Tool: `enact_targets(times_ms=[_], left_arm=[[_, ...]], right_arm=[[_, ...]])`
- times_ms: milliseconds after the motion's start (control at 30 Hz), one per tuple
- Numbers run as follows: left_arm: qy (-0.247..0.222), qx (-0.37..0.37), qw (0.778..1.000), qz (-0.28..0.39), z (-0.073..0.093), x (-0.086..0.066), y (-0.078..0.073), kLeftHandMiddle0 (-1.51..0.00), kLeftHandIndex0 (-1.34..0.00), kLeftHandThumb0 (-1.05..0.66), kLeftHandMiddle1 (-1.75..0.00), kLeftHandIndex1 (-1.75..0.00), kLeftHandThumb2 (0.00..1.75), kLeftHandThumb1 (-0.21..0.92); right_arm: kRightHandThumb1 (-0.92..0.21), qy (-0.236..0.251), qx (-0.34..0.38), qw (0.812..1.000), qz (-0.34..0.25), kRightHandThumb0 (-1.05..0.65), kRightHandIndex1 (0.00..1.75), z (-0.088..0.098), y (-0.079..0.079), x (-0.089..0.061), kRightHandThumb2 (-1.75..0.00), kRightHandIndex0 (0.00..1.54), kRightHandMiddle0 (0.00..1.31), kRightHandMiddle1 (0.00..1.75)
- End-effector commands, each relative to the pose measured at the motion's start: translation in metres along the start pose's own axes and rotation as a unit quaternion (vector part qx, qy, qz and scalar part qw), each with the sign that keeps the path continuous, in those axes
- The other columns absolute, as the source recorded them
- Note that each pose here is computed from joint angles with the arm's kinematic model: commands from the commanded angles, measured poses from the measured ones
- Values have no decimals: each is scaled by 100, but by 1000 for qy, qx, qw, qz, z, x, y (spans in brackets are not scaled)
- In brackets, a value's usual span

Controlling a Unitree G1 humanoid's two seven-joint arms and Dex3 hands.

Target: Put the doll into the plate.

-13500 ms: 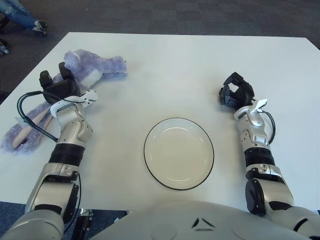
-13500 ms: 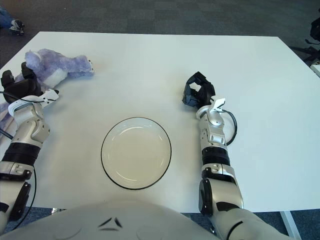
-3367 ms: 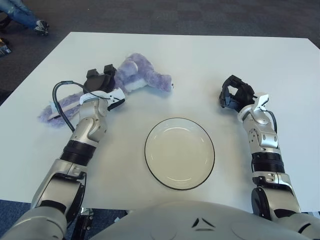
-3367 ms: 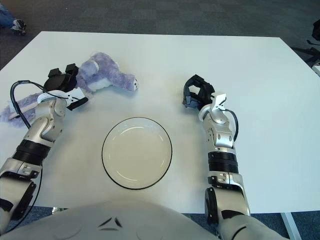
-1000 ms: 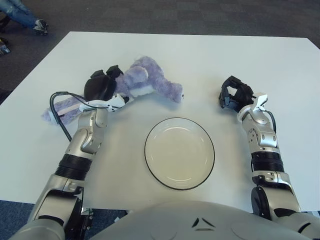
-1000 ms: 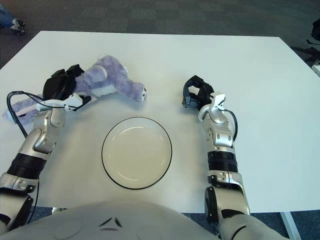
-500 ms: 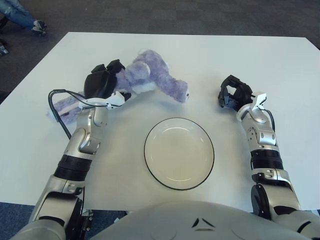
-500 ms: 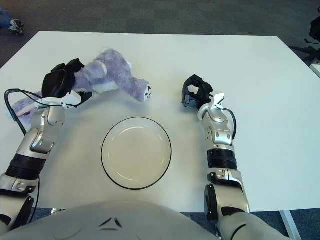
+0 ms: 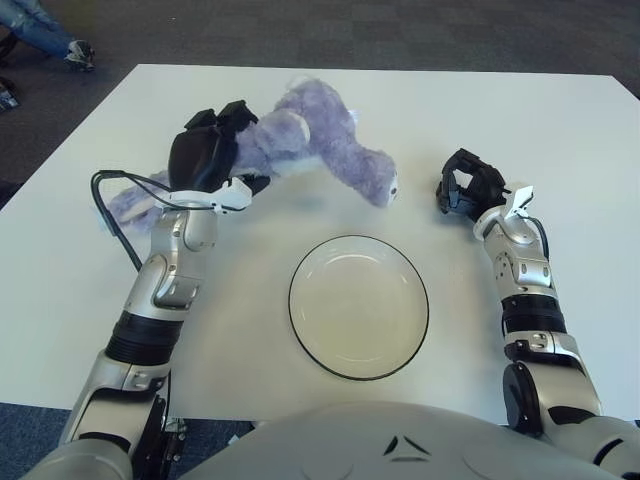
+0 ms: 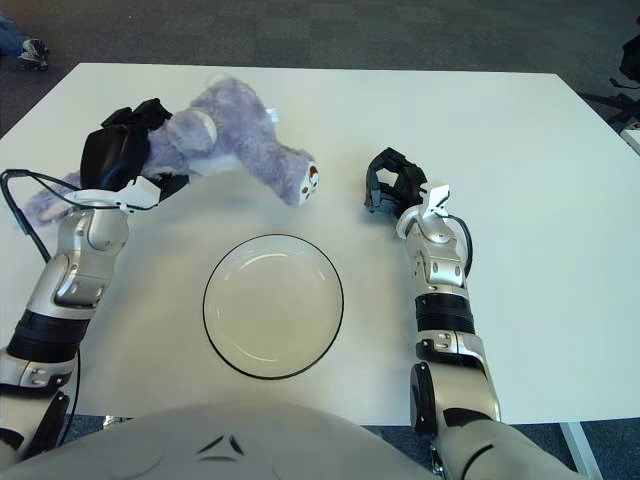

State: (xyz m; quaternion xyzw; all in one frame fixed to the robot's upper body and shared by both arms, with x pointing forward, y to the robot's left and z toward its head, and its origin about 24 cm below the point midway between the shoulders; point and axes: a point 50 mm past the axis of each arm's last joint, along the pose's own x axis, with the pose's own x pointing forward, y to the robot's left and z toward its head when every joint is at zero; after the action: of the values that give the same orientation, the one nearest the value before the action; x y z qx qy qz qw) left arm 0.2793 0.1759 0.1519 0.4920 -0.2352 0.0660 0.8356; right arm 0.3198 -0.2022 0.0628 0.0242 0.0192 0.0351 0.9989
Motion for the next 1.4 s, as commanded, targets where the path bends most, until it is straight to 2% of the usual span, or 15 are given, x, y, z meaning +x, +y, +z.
enact_targets(times_ms=[0,300,700,1367], left_arm=[[-21,-8,1000,8,6,-1,6,-78,-106,56,-175,-175,157,11],[-62,-26,998,18,24,-10,7,-80,-110,57,-175,-175,159,9],[-85,-17,996,25,32,-20,6,-83,-116,59,-175,-175,163,6],[-149,-47,987,-28,49,-47,3,-84,-108,59,-175,-175,165,5]], right_arm=[[-34,12,-1,1000,-5,-47,175,-4,-5,0,-129,118,60,175],[-32,14,-11,1000,0,-48,175,-5,-5,0,-131,118,61,175],[-31,13,-14,1000,0,-48,175,-5,-3,0,-132,119,62,175],[-24,10,-25,999,21,-51,175,-5,-5,1,-140,119,67,175]])
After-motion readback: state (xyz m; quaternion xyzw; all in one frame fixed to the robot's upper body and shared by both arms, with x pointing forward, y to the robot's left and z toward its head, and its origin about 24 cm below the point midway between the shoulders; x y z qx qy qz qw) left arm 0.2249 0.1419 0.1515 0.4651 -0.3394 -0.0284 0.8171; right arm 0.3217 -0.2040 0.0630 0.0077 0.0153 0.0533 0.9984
